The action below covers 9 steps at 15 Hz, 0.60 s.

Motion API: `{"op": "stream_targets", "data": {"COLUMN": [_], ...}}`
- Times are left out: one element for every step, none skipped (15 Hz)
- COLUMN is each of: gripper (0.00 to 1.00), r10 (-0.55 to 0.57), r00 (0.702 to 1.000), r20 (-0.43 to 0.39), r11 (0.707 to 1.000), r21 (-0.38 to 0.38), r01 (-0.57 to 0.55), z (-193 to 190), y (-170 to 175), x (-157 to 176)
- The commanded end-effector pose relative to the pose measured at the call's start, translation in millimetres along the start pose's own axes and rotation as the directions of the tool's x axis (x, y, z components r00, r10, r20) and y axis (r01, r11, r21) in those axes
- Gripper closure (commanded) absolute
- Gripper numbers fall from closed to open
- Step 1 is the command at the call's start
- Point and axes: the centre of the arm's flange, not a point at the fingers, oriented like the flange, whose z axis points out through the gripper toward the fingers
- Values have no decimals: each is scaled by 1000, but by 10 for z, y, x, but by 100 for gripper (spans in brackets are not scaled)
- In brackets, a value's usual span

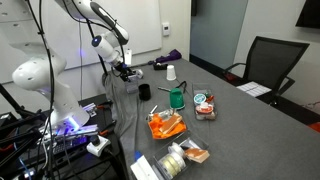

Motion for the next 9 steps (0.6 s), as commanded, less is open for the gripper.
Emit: {"op": "stream_targets", "data": {"gripper": [0,0,0,0,0,0,0,0,0], "r10": [148,192,236,277,312,341,368,389,407], "r00": [988,979,969,957,945,934,922,912,904], "r20": [-50,-63,-78,-88,-97,-108,-119,-127,-134], "r11": [984,974,962,949,936,923,909,898,887], "r21": [-90,-107,-119,-132,-143,-152,-163,-171,-179], "r01": [-152,-198,-244,-286,-323,-354,-383,-406,-426], "z": [-57,-41,-16,10,27,41,41,37,31], "y": [121,168,204,239,270,293,318,334,348], "x": [-167,-187,-210,-231,-245,-258,-278,-290,-305]}}
